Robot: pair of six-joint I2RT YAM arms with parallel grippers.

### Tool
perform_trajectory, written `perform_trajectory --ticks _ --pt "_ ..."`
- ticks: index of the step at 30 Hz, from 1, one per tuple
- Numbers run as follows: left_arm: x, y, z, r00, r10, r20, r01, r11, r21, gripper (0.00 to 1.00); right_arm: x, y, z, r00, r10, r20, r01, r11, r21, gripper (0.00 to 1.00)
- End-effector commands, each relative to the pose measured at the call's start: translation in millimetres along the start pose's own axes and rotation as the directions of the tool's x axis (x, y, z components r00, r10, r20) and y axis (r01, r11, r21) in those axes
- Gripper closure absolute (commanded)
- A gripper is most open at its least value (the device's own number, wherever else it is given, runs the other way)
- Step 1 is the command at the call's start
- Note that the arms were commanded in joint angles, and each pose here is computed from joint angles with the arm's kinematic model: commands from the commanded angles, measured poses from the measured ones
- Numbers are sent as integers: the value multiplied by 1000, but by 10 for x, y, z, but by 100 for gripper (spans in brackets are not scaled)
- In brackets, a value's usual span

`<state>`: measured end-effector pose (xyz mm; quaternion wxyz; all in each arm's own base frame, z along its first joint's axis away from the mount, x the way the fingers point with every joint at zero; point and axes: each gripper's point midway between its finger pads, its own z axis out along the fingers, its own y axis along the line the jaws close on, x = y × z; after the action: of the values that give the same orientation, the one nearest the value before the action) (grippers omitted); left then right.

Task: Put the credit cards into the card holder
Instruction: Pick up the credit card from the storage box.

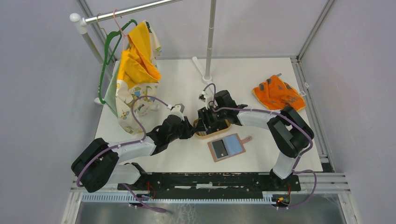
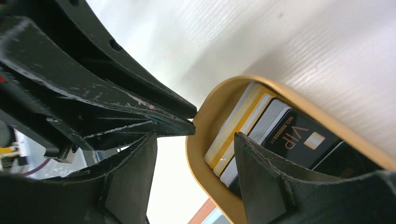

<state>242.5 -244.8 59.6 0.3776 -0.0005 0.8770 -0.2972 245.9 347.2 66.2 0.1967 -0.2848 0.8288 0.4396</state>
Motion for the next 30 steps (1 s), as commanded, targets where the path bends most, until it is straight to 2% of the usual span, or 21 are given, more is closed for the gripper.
perform_trajectory --ticks 1,6,19,30 --pt "-250 -255 22 998 15 68 -20 997 80 76 -461 116 -183 968 -237 78 233 971 52 32" --pt "-249 -274 38 998 15 65 -21 996 88 77 -433 -242 -264 959 -282 1 274 932 238 28" --pt "-239 -323 29 998 17 66 -25 992 121 84 -26 -452 -28 981 -160 -108 182 954 238 23" --pt "-271 -352 -15 996 27 83 -38 990 139 85 -111 -577 -188 965 -211 -153 253 899 358 21"
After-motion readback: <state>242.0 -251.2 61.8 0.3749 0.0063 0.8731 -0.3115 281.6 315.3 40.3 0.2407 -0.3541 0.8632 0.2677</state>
